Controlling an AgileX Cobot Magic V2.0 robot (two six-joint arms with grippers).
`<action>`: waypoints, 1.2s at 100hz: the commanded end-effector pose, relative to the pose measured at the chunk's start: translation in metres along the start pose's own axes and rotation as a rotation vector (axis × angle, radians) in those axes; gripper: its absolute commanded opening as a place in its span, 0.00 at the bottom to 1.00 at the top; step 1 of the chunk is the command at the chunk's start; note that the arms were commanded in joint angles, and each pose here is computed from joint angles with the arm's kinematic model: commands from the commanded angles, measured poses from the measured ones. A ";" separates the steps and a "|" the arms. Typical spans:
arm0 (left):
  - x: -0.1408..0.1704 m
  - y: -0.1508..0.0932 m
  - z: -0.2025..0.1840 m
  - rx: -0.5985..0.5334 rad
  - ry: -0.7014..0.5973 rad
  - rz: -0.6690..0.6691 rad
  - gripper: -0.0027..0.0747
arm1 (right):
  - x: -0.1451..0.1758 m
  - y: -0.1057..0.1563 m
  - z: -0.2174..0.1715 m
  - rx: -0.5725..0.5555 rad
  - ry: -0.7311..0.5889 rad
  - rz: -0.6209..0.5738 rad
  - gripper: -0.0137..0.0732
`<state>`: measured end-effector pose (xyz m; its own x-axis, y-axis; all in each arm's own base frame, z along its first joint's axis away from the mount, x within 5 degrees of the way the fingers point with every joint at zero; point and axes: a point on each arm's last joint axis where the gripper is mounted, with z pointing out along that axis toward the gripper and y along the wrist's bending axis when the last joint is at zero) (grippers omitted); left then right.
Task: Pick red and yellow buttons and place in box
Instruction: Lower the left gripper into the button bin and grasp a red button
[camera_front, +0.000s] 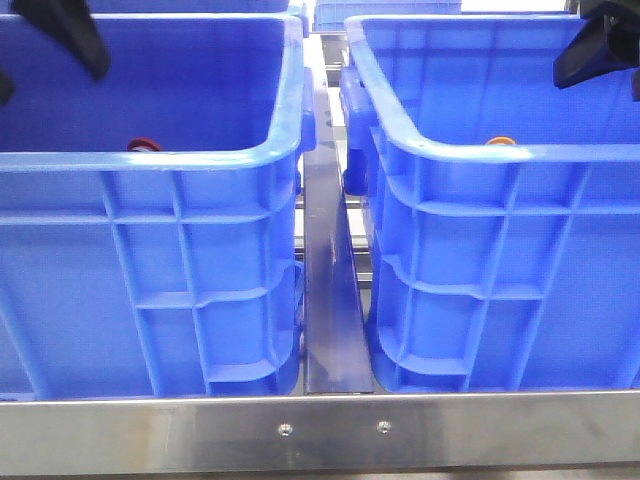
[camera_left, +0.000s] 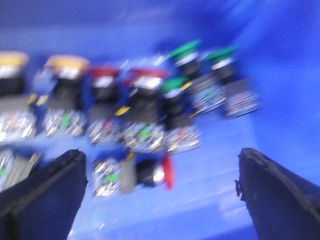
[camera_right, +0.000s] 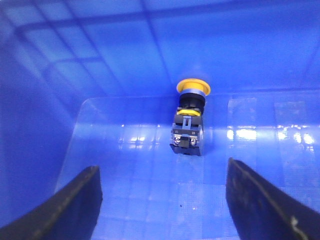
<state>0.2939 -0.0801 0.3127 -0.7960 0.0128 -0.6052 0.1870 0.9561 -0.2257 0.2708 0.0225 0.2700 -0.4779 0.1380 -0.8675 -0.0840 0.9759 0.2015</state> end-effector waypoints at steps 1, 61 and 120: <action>-0.011 0.000 -0.005 -0.011 -0.061 -0.016 0.77 | -0.013 0.003 -0.010 -0.019 -0.056 -0.003 0.78; -0.026 0.002 0.043 0.001 -0.069 0.072 0.77 | -0.014 0.003 -0.010 -0.016 -0.056 -0.001 0.78; -0.021 0.007 0.089 0.028 0.003 0.035 0.76 | -0.014 0.000 -0.010 0.020 -0.064 0.000 0.78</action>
<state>0.3599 -0.0974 0.2317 -0.8488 0.0836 -0.5221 0.2256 0.9502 -0.2147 0.2711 0.0210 0.2700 -0.4746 0.1401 -0.8690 -0.0690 0.9783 0.1954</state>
